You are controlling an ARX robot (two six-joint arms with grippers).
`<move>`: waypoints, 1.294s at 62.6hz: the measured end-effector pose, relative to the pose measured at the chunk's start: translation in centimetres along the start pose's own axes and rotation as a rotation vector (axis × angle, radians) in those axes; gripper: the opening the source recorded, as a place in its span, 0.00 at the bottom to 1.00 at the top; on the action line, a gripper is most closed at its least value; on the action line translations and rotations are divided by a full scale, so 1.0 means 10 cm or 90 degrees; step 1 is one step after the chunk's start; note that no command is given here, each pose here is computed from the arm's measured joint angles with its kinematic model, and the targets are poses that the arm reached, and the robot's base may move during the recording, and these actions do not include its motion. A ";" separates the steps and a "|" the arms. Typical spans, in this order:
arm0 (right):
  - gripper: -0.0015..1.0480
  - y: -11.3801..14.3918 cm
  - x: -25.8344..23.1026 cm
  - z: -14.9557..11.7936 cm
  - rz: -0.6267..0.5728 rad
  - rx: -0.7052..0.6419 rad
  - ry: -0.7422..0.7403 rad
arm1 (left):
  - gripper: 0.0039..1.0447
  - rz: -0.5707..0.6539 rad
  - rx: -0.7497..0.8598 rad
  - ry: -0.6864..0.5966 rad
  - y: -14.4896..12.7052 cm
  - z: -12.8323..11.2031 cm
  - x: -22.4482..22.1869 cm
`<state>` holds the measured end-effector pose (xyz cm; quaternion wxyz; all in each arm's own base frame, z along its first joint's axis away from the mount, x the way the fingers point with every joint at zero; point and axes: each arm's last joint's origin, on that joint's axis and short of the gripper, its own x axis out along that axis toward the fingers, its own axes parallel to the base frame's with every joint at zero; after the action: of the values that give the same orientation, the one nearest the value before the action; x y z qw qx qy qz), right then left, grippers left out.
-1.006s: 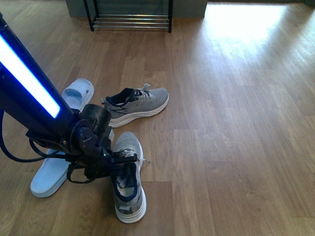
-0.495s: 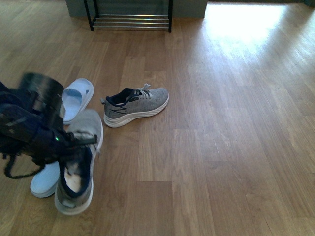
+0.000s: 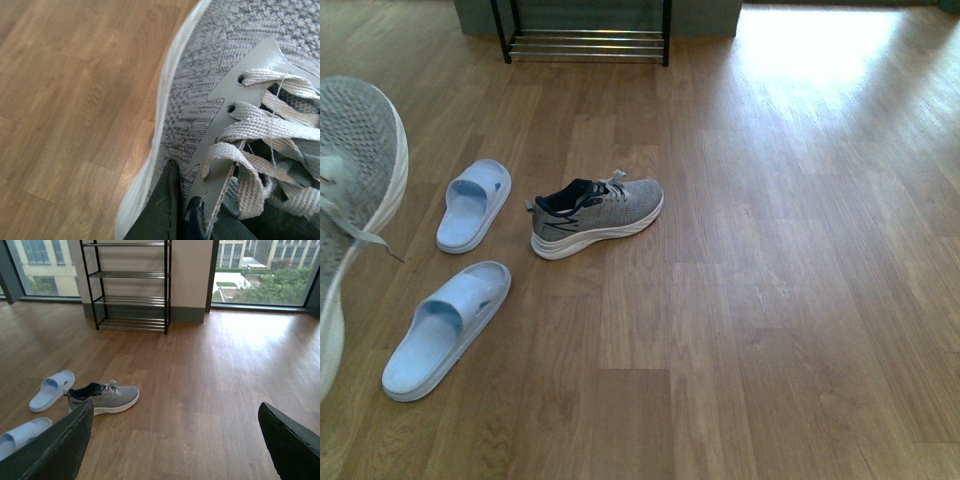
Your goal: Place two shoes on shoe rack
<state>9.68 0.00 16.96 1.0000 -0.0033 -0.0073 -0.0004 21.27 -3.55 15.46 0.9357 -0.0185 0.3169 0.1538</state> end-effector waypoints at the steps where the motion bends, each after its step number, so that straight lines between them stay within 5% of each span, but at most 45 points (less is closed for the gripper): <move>1: 0.91 0.00 0.00 0.00 0.000 0.000 0.000 | 0.01 0.004 0.003 -0.009 0.02 -0.01 -0.07; 14: 0.91 0.00 0.00 0.00 0.000 0.000 0.000 | 0.01 0.049 0.011 -0.092 0.20 -0.16 -0.63; 81: 0.91 0.00 0.00 0.00 0.000 0.000 0.000 | 0.01 0.043 0.005 -0.096 0.20 -0.16 -0.65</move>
<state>9.67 0.00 16.97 1.0000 -0.0033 -0.0075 -0.0004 14.83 -3.67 18.18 0.9513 0.0076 0.2466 0.1849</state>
